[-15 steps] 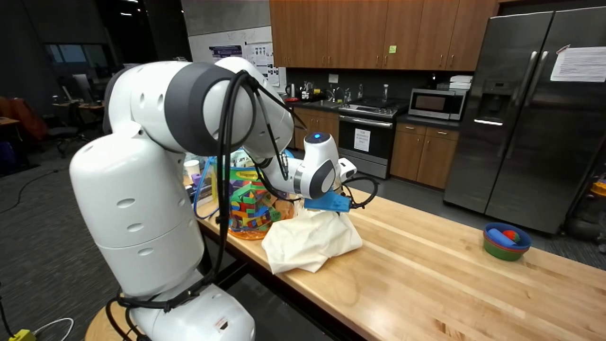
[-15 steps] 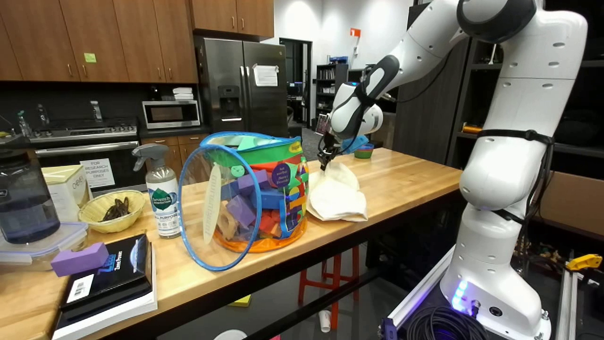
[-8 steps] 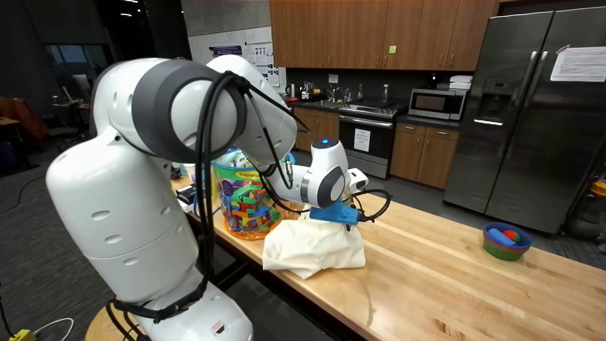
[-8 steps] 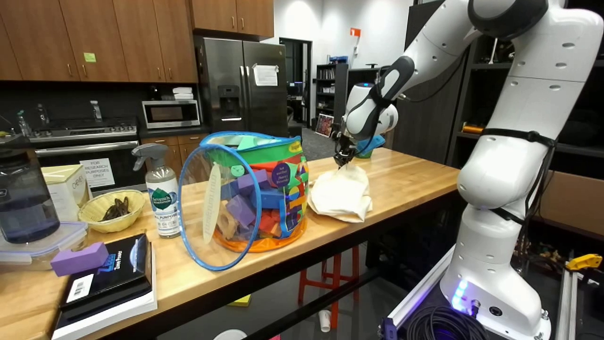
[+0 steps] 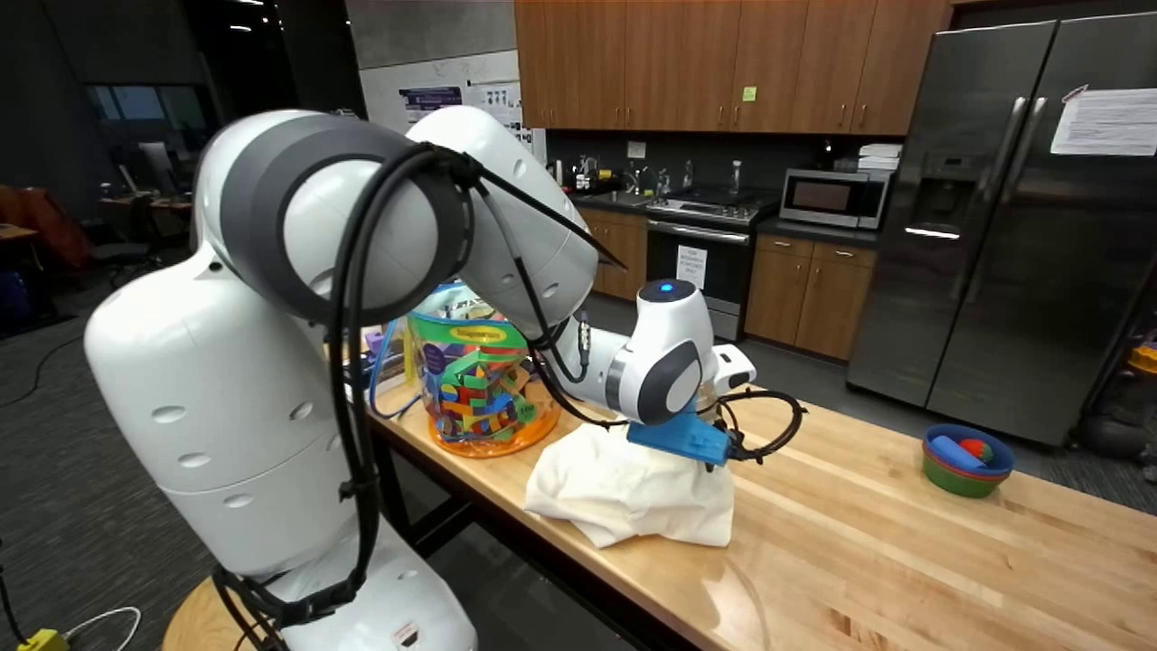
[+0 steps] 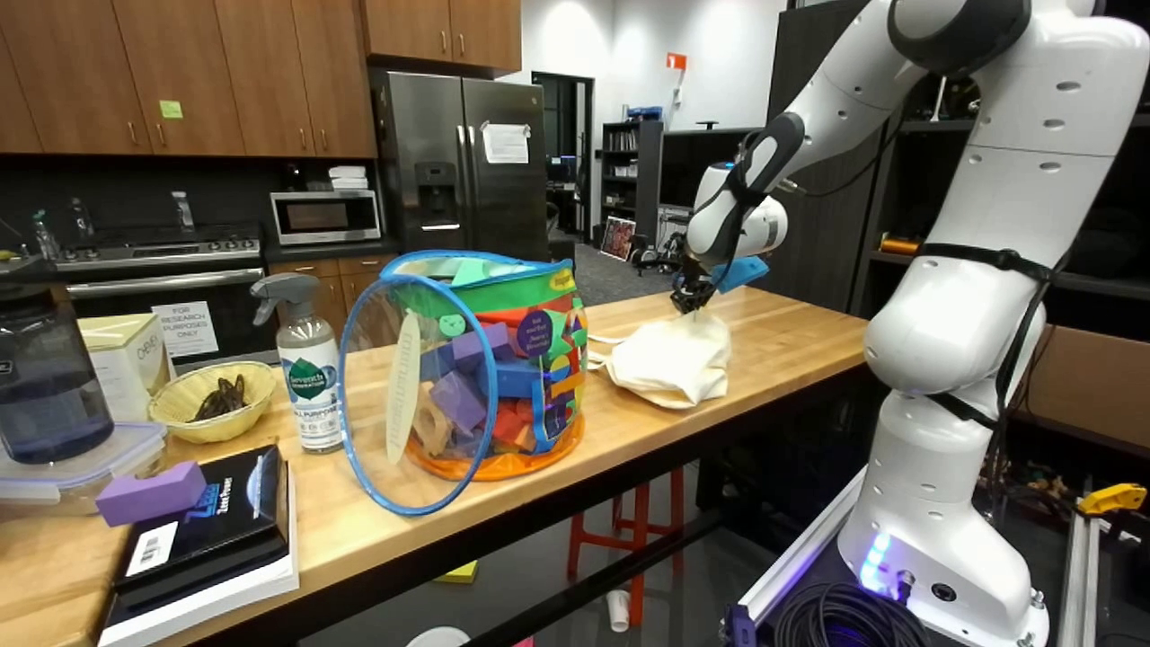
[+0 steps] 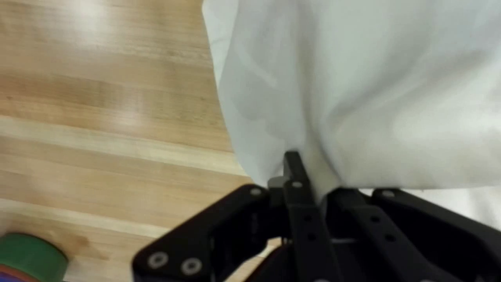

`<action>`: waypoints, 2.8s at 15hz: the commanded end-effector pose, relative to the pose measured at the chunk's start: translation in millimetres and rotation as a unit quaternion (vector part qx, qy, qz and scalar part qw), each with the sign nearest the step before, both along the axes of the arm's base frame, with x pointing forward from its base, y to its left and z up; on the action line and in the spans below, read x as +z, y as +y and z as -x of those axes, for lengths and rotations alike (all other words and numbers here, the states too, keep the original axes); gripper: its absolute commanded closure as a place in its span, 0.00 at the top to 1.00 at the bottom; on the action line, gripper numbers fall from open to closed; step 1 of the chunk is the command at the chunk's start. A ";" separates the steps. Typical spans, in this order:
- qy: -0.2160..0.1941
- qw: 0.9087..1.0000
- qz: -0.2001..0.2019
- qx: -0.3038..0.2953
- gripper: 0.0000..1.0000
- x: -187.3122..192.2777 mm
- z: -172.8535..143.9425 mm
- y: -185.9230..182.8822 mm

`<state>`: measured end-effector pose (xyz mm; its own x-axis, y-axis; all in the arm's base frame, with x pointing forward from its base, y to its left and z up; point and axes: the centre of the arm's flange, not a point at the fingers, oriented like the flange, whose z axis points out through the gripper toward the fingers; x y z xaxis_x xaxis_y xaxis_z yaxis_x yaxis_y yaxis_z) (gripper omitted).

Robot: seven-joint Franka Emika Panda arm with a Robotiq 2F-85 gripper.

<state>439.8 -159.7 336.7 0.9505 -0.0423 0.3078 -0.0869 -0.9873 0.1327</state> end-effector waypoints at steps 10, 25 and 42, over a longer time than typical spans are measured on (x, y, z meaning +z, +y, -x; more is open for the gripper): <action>-0.008 0.998 0.041 -0.056 0.01 -11.0 31.7 -130.9; -0.016 0.987 0.115 -0.114 0.01 -28.6 6.9 -242.7; -0.147 0.971 0.185 -0.023 0.01 9.6 -173.8 -229.9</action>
